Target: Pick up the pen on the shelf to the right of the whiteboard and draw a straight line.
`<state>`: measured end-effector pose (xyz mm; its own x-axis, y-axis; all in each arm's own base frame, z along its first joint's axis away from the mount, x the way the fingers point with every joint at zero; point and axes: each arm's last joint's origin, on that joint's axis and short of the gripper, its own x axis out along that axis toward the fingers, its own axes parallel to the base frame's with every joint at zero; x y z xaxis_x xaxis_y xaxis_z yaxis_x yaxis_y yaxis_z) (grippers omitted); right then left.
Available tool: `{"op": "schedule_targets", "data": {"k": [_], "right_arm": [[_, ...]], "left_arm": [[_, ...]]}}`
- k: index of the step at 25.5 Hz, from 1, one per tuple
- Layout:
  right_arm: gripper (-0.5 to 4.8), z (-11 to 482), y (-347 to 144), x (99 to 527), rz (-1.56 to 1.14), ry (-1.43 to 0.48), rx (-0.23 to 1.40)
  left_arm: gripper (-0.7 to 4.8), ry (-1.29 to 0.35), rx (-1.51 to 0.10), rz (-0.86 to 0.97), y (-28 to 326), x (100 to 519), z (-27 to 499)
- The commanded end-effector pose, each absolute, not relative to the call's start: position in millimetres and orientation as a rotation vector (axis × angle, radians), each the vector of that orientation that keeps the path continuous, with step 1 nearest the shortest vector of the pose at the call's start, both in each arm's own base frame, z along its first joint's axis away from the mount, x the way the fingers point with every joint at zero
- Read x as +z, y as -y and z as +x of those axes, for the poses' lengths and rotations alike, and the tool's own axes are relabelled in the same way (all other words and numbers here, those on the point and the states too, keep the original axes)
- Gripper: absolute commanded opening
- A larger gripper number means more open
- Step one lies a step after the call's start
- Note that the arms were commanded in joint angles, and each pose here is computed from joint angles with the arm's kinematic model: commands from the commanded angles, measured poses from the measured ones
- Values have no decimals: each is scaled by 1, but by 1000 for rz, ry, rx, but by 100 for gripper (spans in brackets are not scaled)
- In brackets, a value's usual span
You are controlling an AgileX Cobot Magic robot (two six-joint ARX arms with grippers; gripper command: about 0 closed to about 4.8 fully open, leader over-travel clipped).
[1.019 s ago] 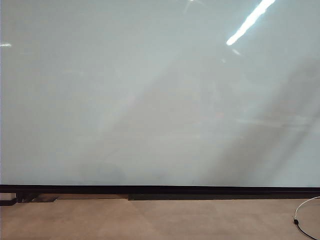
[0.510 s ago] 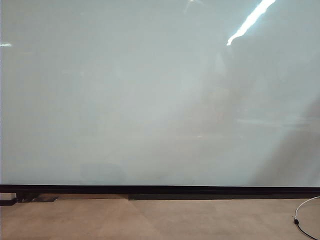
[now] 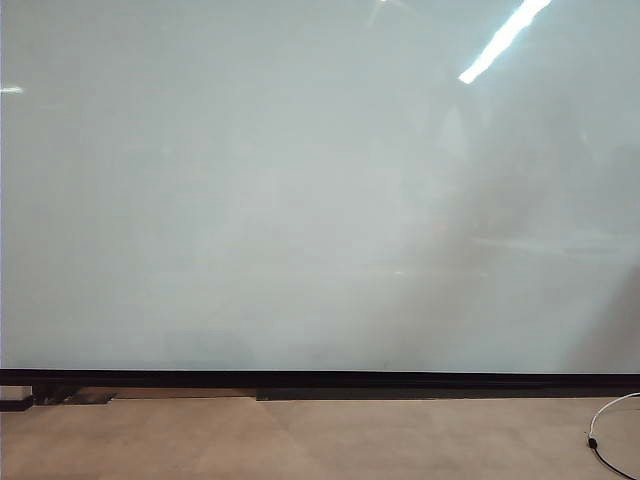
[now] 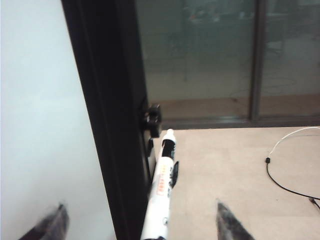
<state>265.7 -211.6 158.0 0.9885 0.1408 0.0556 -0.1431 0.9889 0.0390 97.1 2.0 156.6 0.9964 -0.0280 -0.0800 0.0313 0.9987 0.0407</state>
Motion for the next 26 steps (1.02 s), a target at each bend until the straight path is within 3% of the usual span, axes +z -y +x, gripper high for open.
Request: {"op": "schedule_targets", "data": {"k": [1,10,23,26], "right_arm": [[380,281,207,152,-42,38,199],[378,295,206,146,-139,39,132],[364,303,214,125,-48,87,115],[323,305,216,129,-40,102,115]], "left_arm": [[-5,-73,-37,50,-2,158,97],[-5,-73,-38,52,-2,158,97],[-5,-74,-63,73,-1,158,97],[-5,-80,-84,72,0,157,97]]}}
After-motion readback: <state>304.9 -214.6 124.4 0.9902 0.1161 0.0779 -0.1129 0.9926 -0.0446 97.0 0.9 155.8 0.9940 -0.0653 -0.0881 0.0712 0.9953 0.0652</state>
